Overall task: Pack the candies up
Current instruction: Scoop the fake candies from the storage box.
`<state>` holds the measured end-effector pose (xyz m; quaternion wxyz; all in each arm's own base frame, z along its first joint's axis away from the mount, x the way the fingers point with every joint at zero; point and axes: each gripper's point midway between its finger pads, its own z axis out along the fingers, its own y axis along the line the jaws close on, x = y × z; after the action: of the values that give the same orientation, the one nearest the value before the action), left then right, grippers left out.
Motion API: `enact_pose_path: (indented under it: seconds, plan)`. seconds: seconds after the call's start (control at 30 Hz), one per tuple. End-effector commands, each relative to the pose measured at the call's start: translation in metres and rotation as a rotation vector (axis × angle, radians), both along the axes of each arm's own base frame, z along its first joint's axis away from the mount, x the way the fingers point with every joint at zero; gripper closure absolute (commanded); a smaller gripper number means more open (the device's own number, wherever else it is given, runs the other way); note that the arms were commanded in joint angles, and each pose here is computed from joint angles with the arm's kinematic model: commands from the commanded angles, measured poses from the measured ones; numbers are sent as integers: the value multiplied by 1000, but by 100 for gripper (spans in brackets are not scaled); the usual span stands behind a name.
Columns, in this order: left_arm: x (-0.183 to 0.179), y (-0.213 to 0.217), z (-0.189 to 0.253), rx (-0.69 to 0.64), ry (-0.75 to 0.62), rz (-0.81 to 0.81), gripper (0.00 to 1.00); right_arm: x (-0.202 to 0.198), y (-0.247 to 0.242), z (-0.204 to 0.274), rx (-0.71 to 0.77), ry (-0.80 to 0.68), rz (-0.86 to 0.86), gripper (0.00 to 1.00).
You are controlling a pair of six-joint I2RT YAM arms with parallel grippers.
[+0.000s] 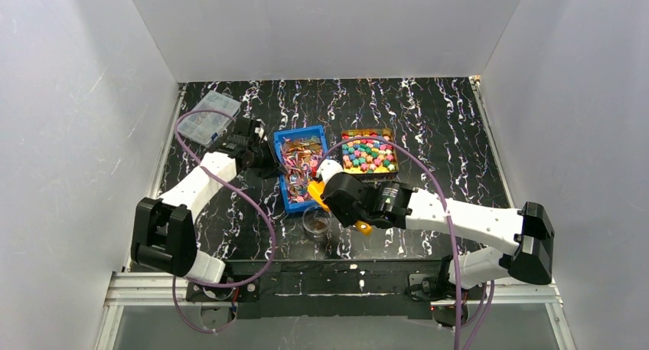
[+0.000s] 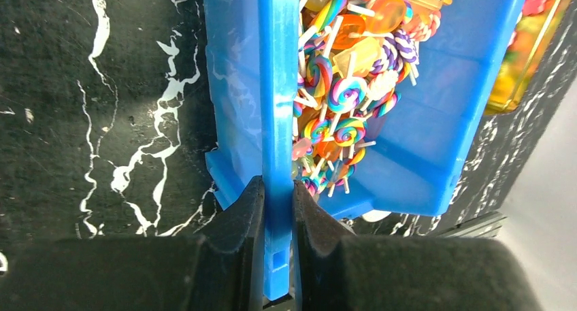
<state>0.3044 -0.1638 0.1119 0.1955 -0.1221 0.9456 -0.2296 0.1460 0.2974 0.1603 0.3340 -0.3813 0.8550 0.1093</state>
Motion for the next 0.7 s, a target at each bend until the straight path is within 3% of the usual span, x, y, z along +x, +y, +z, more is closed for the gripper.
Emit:
enact_pose_path:
  seconds: [0.0,0.33,0.67]
  plan:
    - [6,-15,8,-152,-20,148,100,11,0,12,21,24,-29,99]
    - [14,-12,11,-226,-94,365,100,27,-7,6,-55,112,-28,99]
    - [2,-18,-1,-225,-127,425,100,34,-15,-11,-199,235,-15,99]
